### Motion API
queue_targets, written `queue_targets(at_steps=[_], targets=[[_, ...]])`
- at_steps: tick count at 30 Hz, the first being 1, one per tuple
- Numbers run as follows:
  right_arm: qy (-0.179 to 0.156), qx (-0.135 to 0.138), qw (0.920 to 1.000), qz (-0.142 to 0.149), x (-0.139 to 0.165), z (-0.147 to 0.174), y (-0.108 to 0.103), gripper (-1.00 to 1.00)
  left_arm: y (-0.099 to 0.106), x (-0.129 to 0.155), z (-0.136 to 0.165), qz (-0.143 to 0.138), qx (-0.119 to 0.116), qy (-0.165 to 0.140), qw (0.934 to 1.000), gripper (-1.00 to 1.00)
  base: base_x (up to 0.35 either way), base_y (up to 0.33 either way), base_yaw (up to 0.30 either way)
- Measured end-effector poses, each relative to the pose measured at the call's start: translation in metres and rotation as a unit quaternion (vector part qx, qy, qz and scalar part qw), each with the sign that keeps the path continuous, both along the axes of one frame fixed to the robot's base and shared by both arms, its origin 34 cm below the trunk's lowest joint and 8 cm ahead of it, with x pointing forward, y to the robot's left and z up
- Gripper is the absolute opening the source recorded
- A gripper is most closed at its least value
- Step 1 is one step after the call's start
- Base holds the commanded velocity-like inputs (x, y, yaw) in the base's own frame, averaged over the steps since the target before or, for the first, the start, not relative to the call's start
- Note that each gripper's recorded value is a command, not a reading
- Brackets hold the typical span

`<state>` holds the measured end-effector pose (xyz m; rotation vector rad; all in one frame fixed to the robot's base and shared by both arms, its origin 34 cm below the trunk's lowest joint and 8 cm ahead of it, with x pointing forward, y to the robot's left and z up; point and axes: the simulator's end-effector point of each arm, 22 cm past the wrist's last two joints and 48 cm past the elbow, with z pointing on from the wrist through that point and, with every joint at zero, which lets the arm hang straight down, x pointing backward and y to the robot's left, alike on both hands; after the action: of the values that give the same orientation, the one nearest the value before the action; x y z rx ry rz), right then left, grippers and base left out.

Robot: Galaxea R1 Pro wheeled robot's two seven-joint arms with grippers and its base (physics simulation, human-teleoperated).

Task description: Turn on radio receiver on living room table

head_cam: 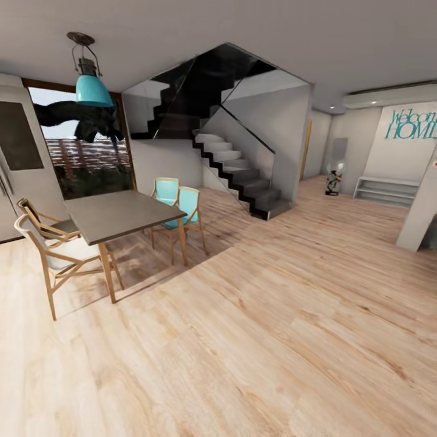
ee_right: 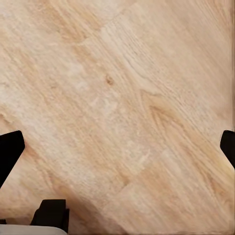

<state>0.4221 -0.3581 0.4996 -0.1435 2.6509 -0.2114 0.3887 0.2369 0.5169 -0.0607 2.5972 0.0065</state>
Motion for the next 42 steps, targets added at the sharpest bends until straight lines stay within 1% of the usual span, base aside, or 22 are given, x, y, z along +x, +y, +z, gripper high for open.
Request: queue_targets(at_steps=[42], targets=[[0.004, 0.002, 1.0, -0.002, -0.0033, -0.0019, 0.0018, 1.0, 0.0011, 0.0005, 0.0002, -0.001, 0.001, -0.001, 1.0, 1.0, 0.0, 0.0, -0.279]])
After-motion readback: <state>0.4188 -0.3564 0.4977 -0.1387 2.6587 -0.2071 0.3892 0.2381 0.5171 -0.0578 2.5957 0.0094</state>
